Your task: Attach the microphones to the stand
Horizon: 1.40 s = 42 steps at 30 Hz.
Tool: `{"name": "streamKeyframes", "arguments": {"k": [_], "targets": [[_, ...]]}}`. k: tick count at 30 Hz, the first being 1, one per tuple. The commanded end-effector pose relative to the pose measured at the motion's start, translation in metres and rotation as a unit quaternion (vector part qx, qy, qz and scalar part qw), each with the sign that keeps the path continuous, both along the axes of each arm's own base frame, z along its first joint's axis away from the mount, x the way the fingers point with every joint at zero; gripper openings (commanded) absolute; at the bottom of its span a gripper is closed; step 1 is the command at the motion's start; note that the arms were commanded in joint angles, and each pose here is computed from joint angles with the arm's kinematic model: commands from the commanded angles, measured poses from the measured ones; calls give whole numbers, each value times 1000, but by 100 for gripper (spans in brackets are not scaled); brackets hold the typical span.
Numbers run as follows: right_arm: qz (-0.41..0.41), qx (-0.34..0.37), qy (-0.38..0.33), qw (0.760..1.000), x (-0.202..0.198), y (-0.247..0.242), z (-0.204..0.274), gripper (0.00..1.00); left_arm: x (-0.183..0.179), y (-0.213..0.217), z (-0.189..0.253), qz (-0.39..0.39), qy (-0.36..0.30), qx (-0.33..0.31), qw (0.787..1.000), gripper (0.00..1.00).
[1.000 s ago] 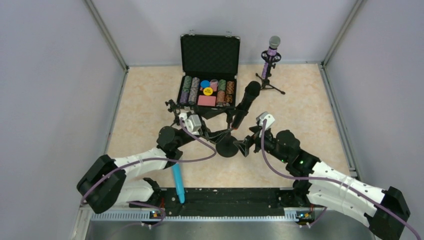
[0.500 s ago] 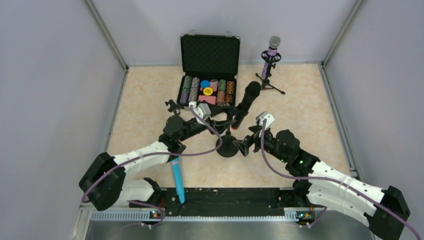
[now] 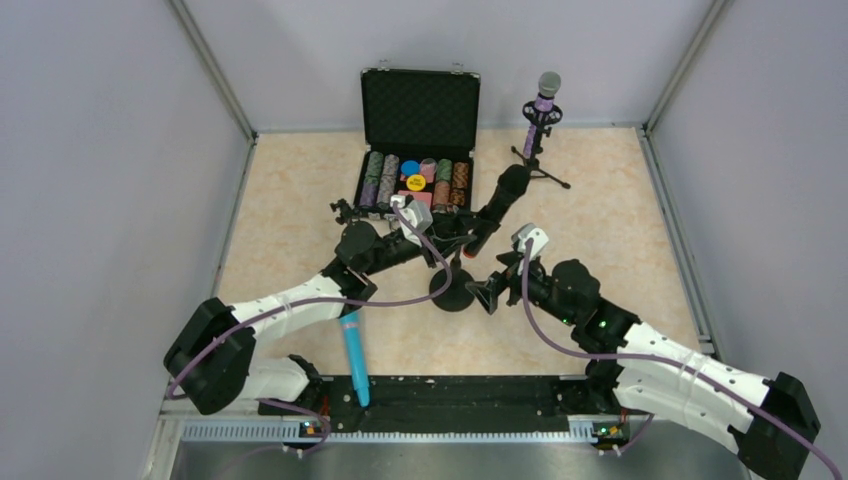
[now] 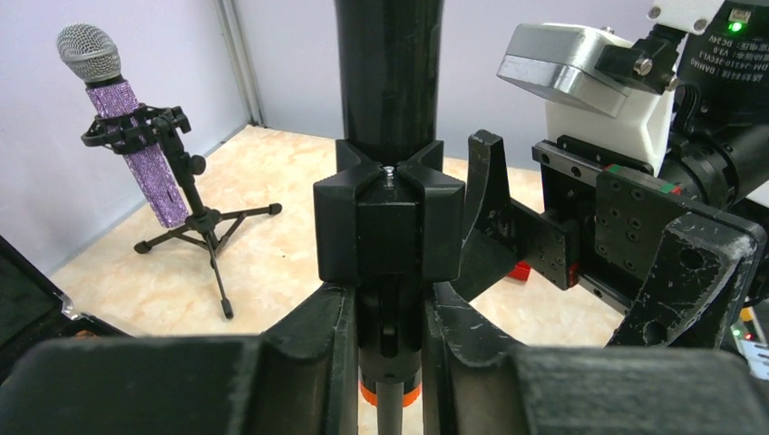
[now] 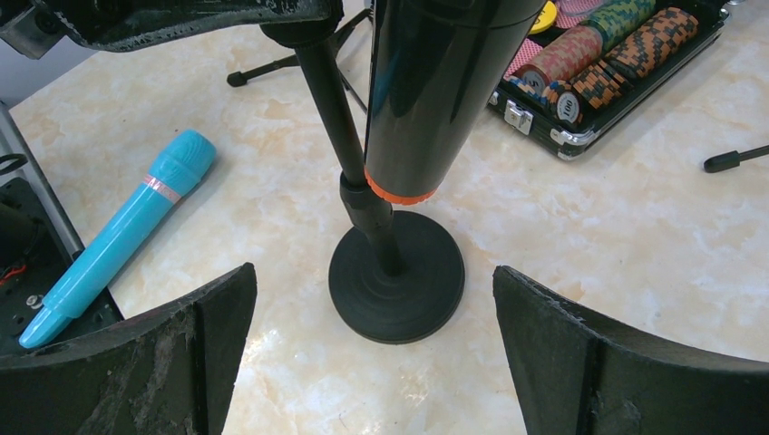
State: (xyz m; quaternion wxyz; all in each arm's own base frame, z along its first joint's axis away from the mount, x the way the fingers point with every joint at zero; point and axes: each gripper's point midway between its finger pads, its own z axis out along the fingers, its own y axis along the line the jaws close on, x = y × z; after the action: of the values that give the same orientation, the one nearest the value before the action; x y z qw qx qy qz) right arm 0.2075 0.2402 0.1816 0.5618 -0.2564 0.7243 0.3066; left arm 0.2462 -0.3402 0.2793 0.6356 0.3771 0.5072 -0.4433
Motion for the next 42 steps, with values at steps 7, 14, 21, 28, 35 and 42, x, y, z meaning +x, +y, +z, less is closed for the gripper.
{"name": "streamKeyframes", "arguments": {"k": [7,14,21,28,35,42], "targets": [[20,56,-51,997,-5,7,61,99,4,3,27,11,-30,-26,999,0],[33,115,-92,989,-14,5,131,99,10,0,48,6,-32,-61,998,0],[65,185,-127,972,-32,5,210,98,14,-8,64,-17,-38,-92,995,0],[82,239,-160,954,-46,-3,260,99,20,-22,72,-42,-50,-96,993,0],[96,266,-174,943,-54,-5,283,99,28,-39,95,-75,-68,-127,987,0],[109,275,-187,937,-58,-3,295,99,38,-57,111,-104,-82,-154,979,0]]}}
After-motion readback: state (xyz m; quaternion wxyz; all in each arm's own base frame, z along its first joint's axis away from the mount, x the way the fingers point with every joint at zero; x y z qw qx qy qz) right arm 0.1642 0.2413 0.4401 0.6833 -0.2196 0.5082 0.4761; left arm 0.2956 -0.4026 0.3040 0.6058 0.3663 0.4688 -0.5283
